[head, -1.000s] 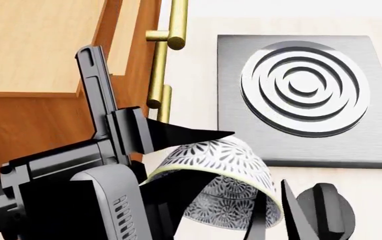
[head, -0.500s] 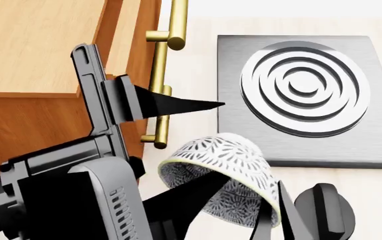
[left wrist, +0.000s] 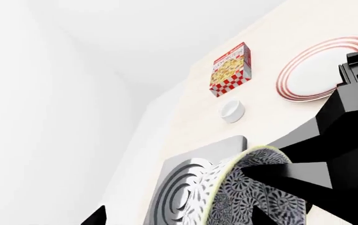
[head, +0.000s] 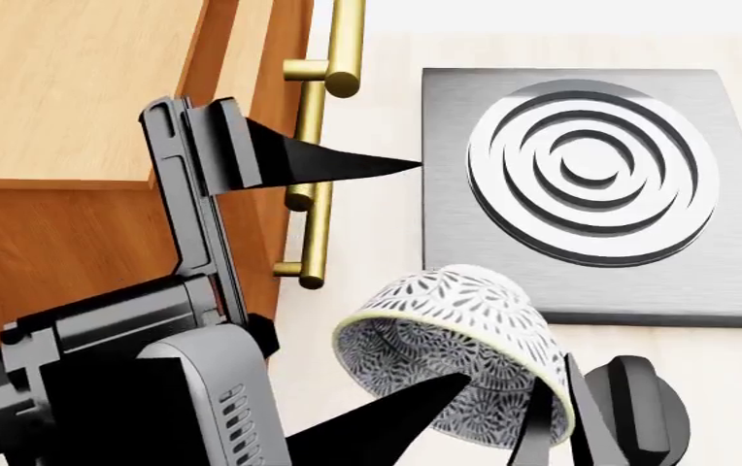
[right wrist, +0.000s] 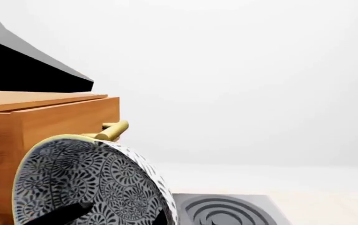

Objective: Pick the akita bowl on the wooden cabinet and place it on the plate.

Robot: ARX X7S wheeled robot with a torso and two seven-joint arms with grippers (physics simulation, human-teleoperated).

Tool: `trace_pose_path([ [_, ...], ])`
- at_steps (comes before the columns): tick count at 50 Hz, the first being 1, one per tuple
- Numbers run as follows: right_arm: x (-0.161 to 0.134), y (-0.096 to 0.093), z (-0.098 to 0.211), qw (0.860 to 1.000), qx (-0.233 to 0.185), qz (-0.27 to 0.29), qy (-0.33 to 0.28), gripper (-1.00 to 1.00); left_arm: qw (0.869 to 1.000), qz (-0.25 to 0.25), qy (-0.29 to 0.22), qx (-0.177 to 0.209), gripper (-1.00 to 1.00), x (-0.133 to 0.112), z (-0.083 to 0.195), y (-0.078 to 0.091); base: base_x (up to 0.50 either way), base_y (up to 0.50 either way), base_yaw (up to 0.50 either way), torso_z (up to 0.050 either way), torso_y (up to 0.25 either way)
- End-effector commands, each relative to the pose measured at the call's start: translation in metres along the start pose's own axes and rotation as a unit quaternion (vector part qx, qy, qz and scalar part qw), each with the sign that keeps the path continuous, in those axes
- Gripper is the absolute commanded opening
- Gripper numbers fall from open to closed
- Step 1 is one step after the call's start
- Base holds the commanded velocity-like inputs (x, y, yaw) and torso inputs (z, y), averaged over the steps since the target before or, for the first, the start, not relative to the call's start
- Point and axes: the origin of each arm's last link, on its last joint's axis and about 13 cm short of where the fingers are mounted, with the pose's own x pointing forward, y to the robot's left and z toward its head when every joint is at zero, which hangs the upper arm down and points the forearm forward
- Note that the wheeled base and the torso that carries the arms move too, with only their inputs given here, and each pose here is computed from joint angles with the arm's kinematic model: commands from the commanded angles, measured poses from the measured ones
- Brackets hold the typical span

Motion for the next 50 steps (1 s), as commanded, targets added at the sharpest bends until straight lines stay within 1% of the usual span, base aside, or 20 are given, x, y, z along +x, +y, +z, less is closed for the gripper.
trace_pose_path([
  [1, 0.001, -0.006, 0.003, 0.999, -0.009, -0.031, -0.013, -1.0, 1.0, 0.0, 0.001, 0.001, 1.0, 0.0, 0.0, 0.0, 0.0, 0.0, 0.0, 0.0, 0.0],
  [11, 0.002, -0.016, 0.005, 0.996, -0.001, -0.085, -0.018, -1.0, 1.0, 0.006, 0.001, 0.0, 1.0, 0.0, -0.001, 0.001, 0.0, 0.0, 0.0, 0.0, 0.0],
  [12, 0.003, -0.018, 0.006, 0.995, 0.006, -0.1, -0.015, -1.0, 1.0, 0.006, 0.001, 0.001, 1.0, -0.001, -0.001, 0.001, 0.0, 0.0, 0.0, 0.0, 0.0],
  [13, 0.004, -0.019, 0.005, 0.993, 0.0, -0.117, -0.006, -1.0, 1.0, 0.007, 0.001, 0.0, 1.0, -0.001, -0.001, 0.001, 0.0, 0.0, 0.0, 0.0, 0.0],
  [14, 0.005, -0.023, 0.005, 0.988, 0.003, -0.157, -0.005, -1.0, 1.0, 0.009, 0.001, 0.0, 1.0, -0.001, -0.001, 0.001, 0.0, 0.0, 0.0, 0.0, 0.0],
  [15, 0.005, -0.024, 0.006, 0.987, 0.005, -0.161, -0.005, -1.0, 1.0, 0.009, 0.001, 0.0, 1.0, -0.001, -0.001, 0.001, 0.0, 0.0, 0.0, 0.0, 0.0],
  [18, 0.007, -0.03, 0.008, 0.974, 0.003, -0.228, 0.009, -1.0, 1.0, 0.012, 0.002, -0.002, 1.0, 0.0, -0.002, 0.001, 0.0, 0.0, 0.0, 0.0, 0.0],
  [20, 0.008, -0.032, 0.009, 0.969, 0.009, -0.248, 0.014, -1.0, 1.0, 0.011, 0.003, -0.001, 1.0, 0.0, -0.003, 0.0, 0.0, 0.0, 0.0, 0.0, 0.0],
  [25, 0.01, -0.034, 0.011, 0.957, 0.003, -0.291, 0.022, -1.0, 1.0, 0.012, 0.002, -0.001, 1.0, 0.0, -0.002, 0.001, 0.0, 0.0, 0.0, 0.0, 0.002],
  [27, 0.01, -0.036, 0.012, 0.95, 0.011, -0.31, 0.021, -1.0, 1.0, 0.012, 0.002, -0.001, 1.0, 0.0, -0.001, 0.001, 0.0, 0.0, 0.0, 0.0, 0.0],
  [28, 0.01, -0.037, 0.013, 0.951, 0.015, -0.308, 0.018, -1.0, 1.0, 0.013, 0.002, -0.001, 1.0, 0.0, -0.001, 0.001, 0.0, 0.0, 0.0, 0.0, 0.0],
  [30, 0.01, -0.04, 0.014, 0.941, 0.004, -0.338, 0.031, -1.0, 1.0, 0.014, 0.003, -0.001, 1.0, 0.0, -0.002, 0.001, 0.0, 0.0, 0.0, 0.0, 0.0],
  [32, 0.01, -0.041, 0.015, 0.937, 0.007, -0.348, 0.026, -1.0, 1.0, 0.014, 0.002, -0.002, 1.0, 0.0, -0.001, 0.001, 0.0, 0.0, 0.0, 0.0, 0.0],
  [33, 0.01, -0.043, 0.018, 0.934, -0.012, -0.355, 0.025, -1.0, 1.0, 0.014, 0.002, -0.001, 1.0, 0.0, -0.001, 0.001, 0.0, 0.0, 0.0, 0.0, 0.0],
  [38, 0.009, -0.045, 0.022, 0.933, -0.021, -0.359, 0.019, -1.0, 1.0, 0.014, 0.001, -0.002, 1.0, 0.0, -0.001, 0.001, 0.0, 0.0, 0.0, 0.0, 0.0],
  [43, 0.01, -0.045, 0.022, 0.931, -0.011, -0.365, 0.022, -1.0, 1.0, 0.015, 0.002, -0.002, 1.0, 0.0, -0.002, 0.0, 0.0, 0.0, 0.0, 0.0, 0.0],
  [45, 0.01, -0.045, 0.022, 0.932, -0.003, -0.363, 0.024, -1.0, 1.0, 0.015, 0.003, -0.003, 1.0, 0.0, -0.003, 0.0, 0.0, 0.0, 0.0, 0.0, 0.0],
  [47, 0.011, -0.046, 0.02, 0.932, 0.022, -0.359, 0.04, -1.0, 1.0, 0.015, 0.003, -0.004, 1.0, 0.001, -0.003, 0.0, 0.0, 0.0, 0.0, 0.0, 0.0],
  [49, 0.012, -0.048, 0.02, 0.931, 0.088, -0.349, 0.062, -1.0, 1.0, 0.015, 0.003, -0.005, 1.0, 0.001, -0.004, 0.0, 0.0, 0.0, 0.0, 0.0, 0.0],
  [50, 0.01, -0.05, 0.022, 0.928, 0.151, -0.333, 0.075, -1.0, 1.0, 0.016, 0.003, -0.004, 1.0, 0.001, -0.004, 0.0, 0.0, 0.0, 0.0, 0.0, 0.0],
])
